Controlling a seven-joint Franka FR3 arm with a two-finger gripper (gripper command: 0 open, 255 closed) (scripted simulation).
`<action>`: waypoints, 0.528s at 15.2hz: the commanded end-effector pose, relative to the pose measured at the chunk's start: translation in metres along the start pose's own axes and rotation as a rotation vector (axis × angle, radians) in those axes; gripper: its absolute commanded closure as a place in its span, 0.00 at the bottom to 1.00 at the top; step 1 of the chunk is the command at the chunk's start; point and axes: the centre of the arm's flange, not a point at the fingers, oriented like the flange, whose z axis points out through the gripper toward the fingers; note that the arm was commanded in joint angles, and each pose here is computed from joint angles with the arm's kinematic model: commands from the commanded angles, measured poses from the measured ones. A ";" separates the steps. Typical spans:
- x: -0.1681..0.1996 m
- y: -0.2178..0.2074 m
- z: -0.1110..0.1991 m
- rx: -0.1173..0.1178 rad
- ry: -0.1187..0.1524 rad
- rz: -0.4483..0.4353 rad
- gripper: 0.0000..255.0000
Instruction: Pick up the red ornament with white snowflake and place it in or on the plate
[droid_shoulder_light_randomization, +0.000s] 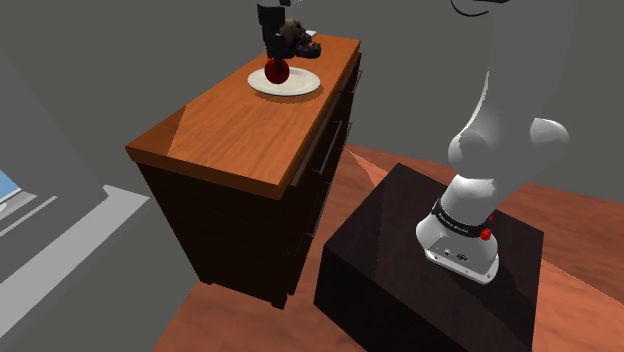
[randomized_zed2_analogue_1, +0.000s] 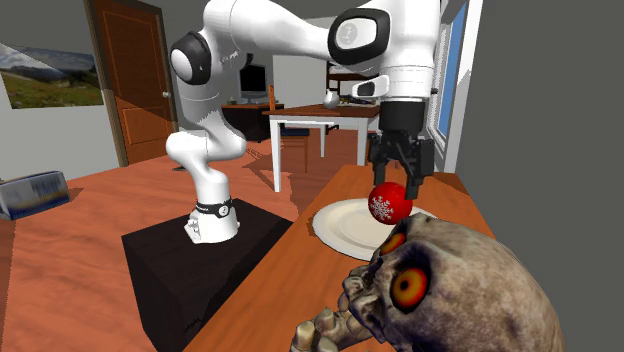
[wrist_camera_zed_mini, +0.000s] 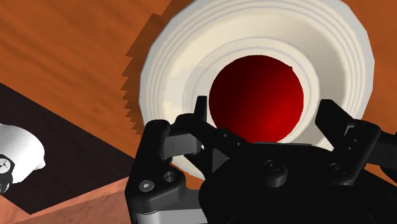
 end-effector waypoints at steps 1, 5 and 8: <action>0.000 0.001 -0.024 0.000 0.001 0.000 0.00; 0.000 0.001 -0.035 0.000 0.001 0.000 0.00; 0.000 0.001 -0.035 0.000 0.001 0.000 0.00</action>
